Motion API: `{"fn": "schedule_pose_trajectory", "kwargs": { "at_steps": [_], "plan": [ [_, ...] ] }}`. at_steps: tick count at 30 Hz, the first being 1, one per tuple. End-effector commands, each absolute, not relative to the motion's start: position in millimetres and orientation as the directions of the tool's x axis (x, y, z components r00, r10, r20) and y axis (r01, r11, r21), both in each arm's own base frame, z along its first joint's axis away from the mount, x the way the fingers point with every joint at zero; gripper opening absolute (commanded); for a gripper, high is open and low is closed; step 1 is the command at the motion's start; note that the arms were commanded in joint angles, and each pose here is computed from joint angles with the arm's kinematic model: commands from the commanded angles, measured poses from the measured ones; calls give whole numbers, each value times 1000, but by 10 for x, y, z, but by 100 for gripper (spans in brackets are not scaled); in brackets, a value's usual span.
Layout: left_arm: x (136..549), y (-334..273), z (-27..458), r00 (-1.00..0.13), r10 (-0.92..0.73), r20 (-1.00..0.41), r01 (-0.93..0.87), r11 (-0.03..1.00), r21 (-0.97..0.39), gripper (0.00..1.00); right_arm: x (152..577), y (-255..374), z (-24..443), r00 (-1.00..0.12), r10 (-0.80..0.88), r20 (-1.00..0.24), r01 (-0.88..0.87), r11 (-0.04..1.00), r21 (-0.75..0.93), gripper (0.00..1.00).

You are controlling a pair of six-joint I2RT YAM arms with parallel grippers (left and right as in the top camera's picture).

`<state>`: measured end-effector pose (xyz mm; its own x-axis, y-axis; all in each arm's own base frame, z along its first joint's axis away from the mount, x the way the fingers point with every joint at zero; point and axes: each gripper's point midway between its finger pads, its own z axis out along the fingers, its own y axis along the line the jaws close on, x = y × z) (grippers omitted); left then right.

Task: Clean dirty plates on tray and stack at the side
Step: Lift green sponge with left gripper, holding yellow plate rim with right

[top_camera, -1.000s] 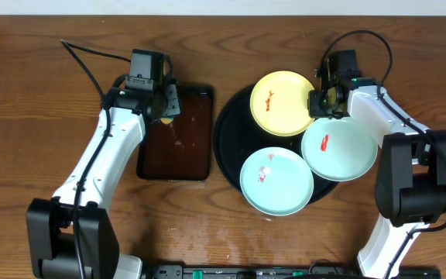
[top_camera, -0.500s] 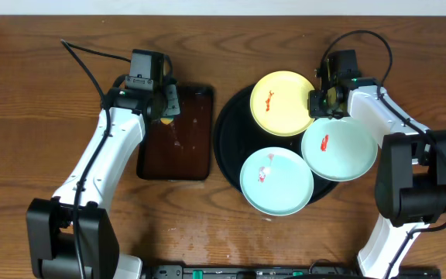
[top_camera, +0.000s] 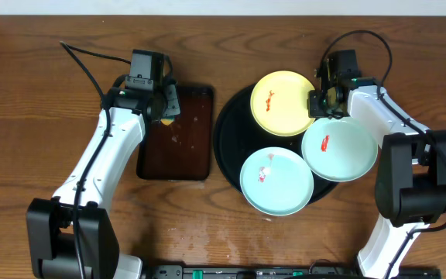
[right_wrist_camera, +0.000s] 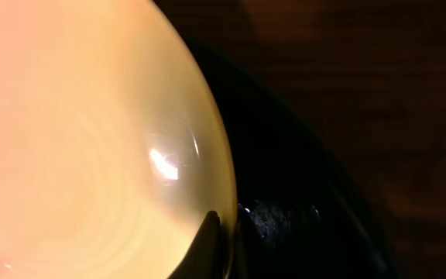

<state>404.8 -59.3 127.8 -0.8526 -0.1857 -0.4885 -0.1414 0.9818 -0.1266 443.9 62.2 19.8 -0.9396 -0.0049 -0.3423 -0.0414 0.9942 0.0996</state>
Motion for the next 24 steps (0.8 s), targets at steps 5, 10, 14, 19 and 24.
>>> {"fn": "schedule_pose_trajectory", "kwargs": {
  "at_steps": [5, 10, 14, 19, 24],
  "plan": [
    [4234, -604, 1464, -809, -195, -554, -143, 980, -137, 7, 4481, 592, 262, -934, -7, -358, -41, 995, 87, 1],
    [4295, -571, 1579, -790, -197, -580, -154, 980, -124, 7, 4485, 595, 264, -933, -8, -360, -42, 995, 87, 1],
    [4285, -510, 1585, -786, -189, -589, -177, 981, -79, 7, 4483, 593, 263, -933, -8, -359, -42, 995, 87, 1],
    [4262, -537, 1571, -793, -183, -581, -171, 982, -77, 7, 4484, 593, 263, -933, -7, -359, -41, 995, 87, 1],
    [4250, -686, 1567, -802, -171, -572, -130, 985, -112, 7, 4483, 595, 263, -933, -8, -359, -42, 995, 87, 1]
  ]
}}
